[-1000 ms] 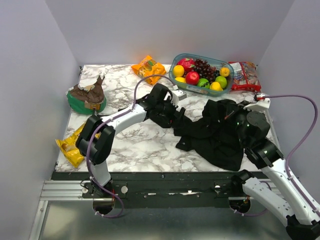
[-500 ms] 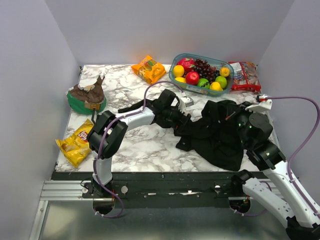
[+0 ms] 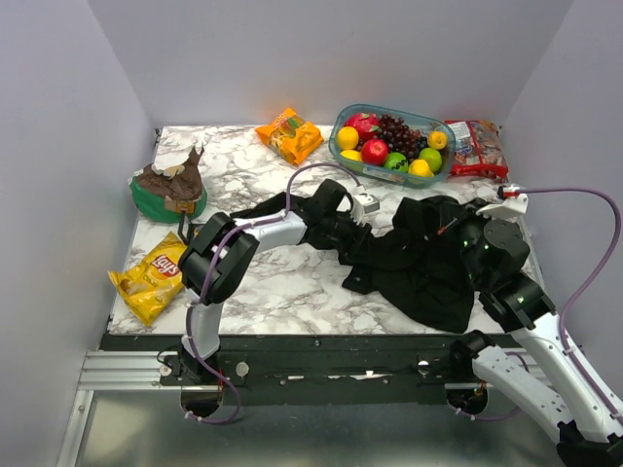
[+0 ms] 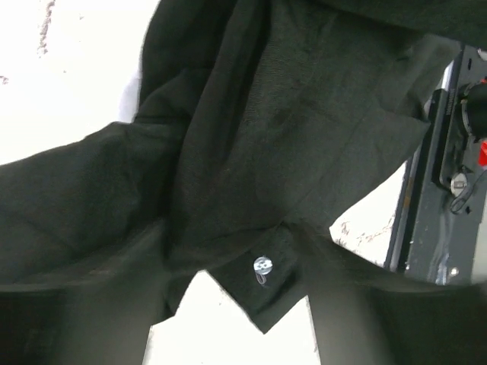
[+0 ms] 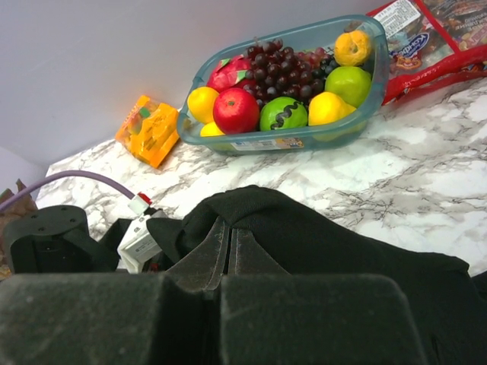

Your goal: Pin the brooch onto the clothing

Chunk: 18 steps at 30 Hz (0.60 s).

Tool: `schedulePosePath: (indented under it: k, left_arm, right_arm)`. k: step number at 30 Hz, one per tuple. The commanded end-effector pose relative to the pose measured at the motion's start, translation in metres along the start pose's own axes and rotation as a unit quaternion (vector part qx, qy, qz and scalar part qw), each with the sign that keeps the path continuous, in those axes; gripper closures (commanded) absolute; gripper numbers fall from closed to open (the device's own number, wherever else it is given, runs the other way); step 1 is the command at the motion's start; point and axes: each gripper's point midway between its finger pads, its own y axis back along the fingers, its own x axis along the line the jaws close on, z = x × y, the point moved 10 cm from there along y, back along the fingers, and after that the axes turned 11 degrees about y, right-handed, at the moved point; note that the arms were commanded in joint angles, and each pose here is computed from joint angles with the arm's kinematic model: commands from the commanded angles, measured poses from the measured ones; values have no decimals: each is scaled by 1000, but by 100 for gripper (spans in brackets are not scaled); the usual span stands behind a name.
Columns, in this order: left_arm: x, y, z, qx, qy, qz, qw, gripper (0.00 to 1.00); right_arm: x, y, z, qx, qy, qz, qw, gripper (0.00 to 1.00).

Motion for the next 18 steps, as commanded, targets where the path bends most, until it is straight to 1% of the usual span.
schedulePosePath:
  k: [1,2,4,5,6,8,9,10,12,13,14,15,16,17,18]
  left_arm:
    - [-15,-6,6,1,-20,-21,1000,45]
    - [-15,-6,7,0,-20,-18,1000,59]
    - [-15,-4,10,1,-20,-2,1000,72]
    - [-15,-3,11,1,-22,4,1000,84]
    - [-15,-1,11,3,-24,13,1000,89]
    - [-17,7,19,-13,-35,48,998,100]
    - [-19,12,21,-15,-38,66,997,100]
    - [-25,23,29,-34,-55,90,994,100]
    - [-26,42,37,-60,-62,174,981,100]
    - [-38,61,48,-89,-81,202,972,100]
    - [-39,76,55,-115,-85,262,954,100]
    - [-45,89,58,-132,-87,289,944,100]
    - [-61,113,65,-166,-108,306,931,100]
    - [-68,128,70,-188,-118,330,917,100]
    - [-75,143,73,-211,-122,354,903,100]
  right_arm:
    - [-2,1,-6,12,0,0,1000,99]
    - [-2,1,-6,12,0,0,1000,99]
    - [-2,2,-7,13,1,-1,1000,99]
    - [-3,2,-7,13,2,-3,1000,99]
    - [-4,2,-6,12,1,-5,1000,99]
    - [-5,3,-4,6,5,-9,1000,99]
    - [-5,3,-2,4,8,-10,1000,99]
    - [-5,4,2,-1,19,-10,1000,99]
    - [-5,5,15,-15,32,-15,999,99]
    - [-6,5,20,-20,52,-17,998,99]
    - [-3,8,37,-38,53,-16,998,99]
    - [-3,10,47,-50,58,-17,997,99]
    - [-3,12,56,-59,74,-15,995,99]
    - [-2,14,67,-71,79,-16,994,99]
    - [0,19,86,-92,76,-14,993,99]
